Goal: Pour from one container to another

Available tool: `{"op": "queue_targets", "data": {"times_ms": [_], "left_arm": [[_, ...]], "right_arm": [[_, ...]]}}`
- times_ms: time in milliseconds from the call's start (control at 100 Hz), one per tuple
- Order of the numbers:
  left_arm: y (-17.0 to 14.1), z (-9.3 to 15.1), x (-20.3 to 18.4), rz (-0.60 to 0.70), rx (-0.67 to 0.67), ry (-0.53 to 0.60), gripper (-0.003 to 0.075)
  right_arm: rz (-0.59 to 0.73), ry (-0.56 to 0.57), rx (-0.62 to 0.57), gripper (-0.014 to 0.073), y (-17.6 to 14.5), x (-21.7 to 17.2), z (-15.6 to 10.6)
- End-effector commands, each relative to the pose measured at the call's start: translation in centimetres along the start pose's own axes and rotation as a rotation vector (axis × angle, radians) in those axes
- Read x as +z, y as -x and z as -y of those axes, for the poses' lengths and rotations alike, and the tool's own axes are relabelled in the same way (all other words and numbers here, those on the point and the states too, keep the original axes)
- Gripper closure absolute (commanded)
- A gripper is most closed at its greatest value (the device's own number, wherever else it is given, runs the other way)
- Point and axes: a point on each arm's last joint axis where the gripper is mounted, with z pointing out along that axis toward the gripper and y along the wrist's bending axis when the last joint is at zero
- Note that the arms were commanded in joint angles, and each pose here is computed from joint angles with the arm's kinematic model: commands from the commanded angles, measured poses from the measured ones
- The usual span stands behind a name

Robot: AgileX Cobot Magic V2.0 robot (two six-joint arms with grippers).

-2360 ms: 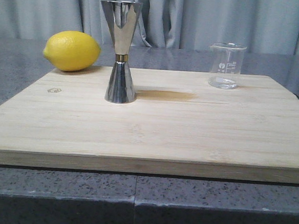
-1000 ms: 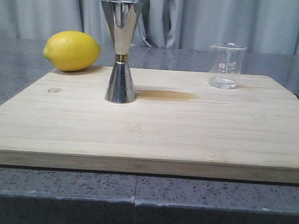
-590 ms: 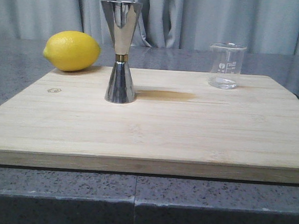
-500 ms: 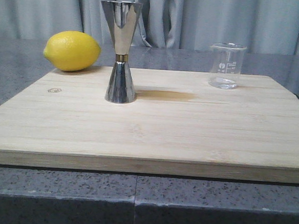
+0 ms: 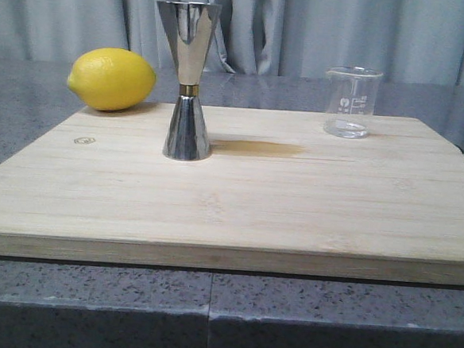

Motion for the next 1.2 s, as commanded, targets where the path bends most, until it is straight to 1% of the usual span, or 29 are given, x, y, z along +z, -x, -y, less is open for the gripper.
{"op": "queue_targets", "data": {"times_ms": [0,210,1190], "left_arm": [[-0.3,0.08,-0.18,0.051,-0.011,-0.015,0.0739],[-0.62,0.02,-0.17,0.015,-0.028,-0.008,0.0739],[-0.62,0.02,-0.17,0.015,-0.026,-0.009,0.0739]], "right_arm": [[0.1,-0.029,-0.015,0.0662,1.23,-0.57,0.34],[0.1,-0.029,-0.015,0.0662,1.23,-0.57,0.34],[0.1,-0.029,-0.015,0.0662,1.23,-0.57,0.34]]}}
